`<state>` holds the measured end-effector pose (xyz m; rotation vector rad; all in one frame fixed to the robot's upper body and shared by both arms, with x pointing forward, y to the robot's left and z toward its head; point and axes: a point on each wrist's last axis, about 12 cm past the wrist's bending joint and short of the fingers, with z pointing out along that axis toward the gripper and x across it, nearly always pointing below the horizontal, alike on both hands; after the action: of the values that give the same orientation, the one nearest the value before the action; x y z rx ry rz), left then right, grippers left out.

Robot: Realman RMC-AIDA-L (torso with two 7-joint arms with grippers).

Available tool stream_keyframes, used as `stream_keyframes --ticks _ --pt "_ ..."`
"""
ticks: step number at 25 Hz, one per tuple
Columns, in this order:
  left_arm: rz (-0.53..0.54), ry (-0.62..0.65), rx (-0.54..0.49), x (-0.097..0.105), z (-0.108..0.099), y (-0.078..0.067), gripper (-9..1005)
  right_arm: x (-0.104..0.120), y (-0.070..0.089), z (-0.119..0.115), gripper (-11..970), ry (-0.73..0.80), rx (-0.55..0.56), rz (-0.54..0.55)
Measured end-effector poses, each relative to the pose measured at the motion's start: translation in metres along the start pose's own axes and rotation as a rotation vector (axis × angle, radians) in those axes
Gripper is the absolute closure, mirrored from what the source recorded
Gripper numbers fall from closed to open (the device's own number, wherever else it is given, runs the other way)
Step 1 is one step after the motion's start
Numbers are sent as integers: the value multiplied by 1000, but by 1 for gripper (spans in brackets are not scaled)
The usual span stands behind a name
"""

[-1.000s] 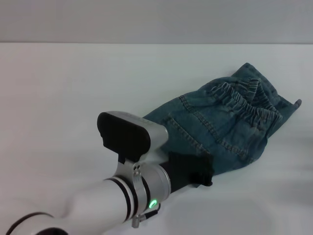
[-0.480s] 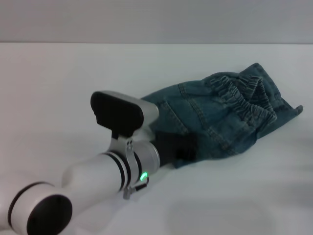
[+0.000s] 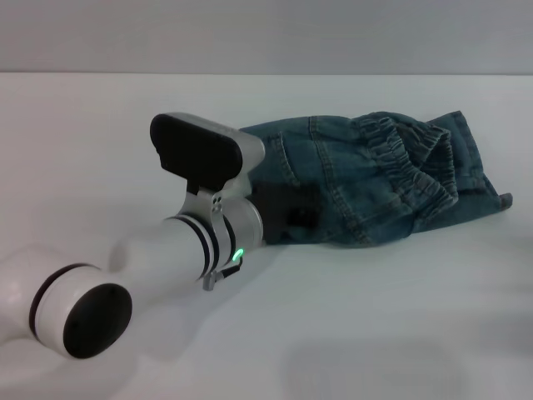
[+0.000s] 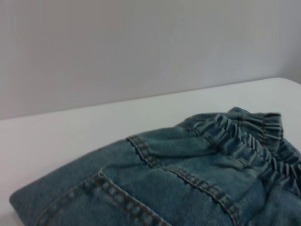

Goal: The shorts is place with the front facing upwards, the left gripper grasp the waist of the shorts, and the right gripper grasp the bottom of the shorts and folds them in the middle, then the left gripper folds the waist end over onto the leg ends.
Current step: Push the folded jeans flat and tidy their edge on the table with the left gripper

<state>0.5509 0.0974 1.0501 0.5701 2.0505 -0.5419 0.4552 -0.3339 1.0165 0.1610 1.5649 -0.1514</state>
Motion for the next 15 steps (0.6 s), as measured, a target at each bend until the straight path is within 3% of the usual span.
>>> stream_keyframes --ticks 3,7,8,11,15 --pt "2 -9 0 -4 2 1 994 0 0 -1 959 -1 3 2" --pt "-14 -73 31 -8 -11 -11 993 -1 0 -1 959 -2 2 3" --pt "-13 -107 44 -6 -24 -20 993 -1 0 -1 959 -2 0 2" --pt "-6 -124 50 2 -38 -30 993 -1 2 1 959 -4 -7 3" --pt "-15 -110 67 7 -44 -38 993 -4 5 3 959 -12 -17 7"
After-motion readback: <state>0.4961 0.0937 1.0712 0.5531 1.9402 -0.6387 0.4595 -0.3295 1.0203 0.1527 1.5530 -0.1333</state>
